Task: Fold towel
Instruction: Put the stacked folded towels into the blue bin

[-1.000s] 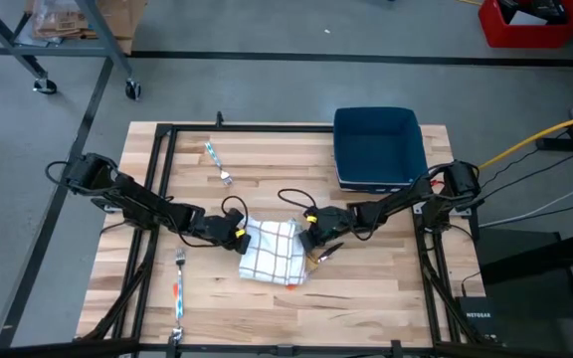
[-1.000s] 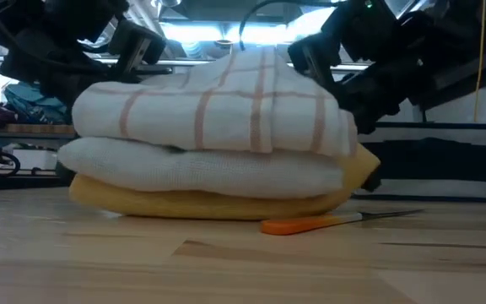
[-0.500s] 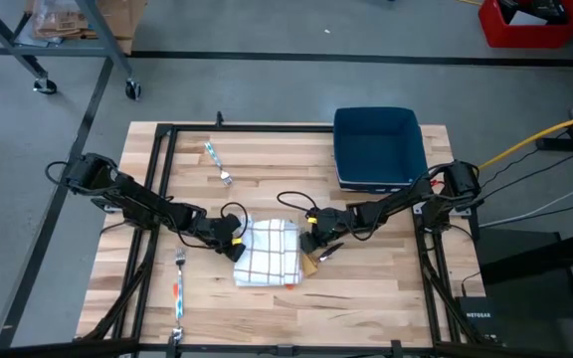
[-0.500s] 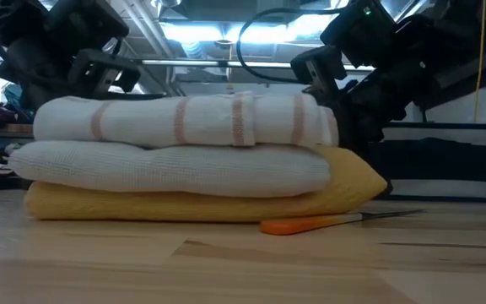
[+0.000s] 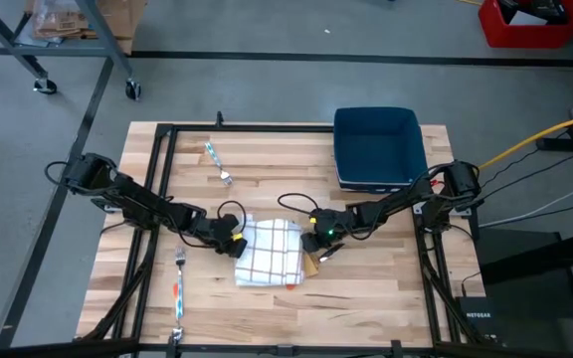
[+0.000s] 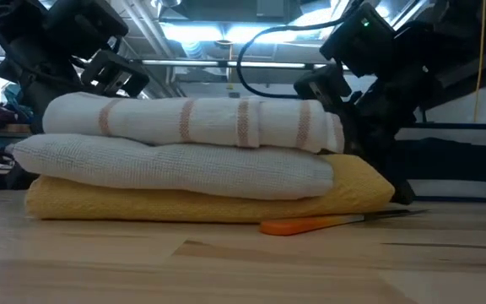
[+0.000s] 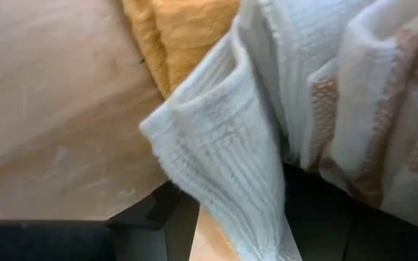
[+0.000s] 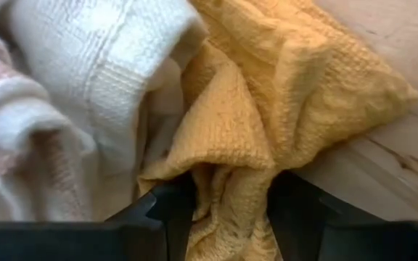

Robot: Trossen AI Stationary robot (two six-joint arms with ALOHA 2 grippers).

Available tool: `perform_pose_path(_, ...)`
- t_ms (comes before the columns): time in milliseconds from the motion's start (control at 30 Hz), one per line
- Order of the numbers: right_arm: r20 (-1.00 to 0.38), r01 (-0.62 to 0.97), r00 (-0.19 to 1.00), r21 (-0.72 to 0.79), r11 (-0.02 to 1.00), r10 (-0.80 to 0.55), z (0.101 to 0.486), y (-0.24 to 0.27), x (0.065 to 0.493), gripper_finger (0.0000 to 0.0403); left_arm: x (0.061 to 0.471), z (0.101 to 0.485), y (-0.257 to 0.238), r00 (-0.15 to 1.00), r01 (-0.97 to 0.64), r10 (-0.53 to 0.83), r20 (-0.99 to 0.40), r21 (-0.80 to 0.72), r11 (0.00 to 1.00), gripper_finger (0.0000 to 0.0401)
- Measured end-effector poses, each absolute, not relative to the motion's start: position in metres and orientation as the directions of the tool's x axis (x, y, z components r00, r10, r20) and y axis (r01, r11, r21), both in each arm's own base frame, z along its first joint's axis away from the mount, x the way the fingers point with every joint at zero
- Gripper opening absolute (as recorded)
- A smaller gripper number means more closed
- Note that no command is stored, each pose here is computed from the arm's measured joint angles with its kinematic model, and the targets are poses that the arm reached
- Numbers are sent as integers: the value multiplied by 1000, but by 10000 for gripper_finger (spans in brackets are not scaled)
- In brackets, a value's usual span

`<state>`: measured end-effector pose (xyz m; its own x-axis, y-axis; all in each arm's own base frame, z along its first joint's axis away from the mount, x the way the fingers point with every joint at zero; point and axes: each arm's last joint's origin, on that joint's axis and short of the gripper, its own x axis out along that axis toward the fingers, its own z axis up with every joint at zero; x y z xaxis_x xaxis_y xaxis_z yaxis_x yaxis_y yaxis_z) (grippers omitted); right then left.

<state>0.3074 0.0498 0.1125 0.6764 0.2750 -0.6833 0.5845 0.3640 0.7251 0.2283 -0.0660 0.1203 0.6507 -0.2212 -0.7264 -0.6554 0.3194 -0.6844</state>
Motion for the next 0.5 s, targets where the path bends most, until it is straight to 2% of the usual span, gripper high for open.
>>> perform_pose_path(500,-684,585,675,725,365,276,112,50,307,161,220,117,-86,600,-686,-278,-750,-661,302,179)
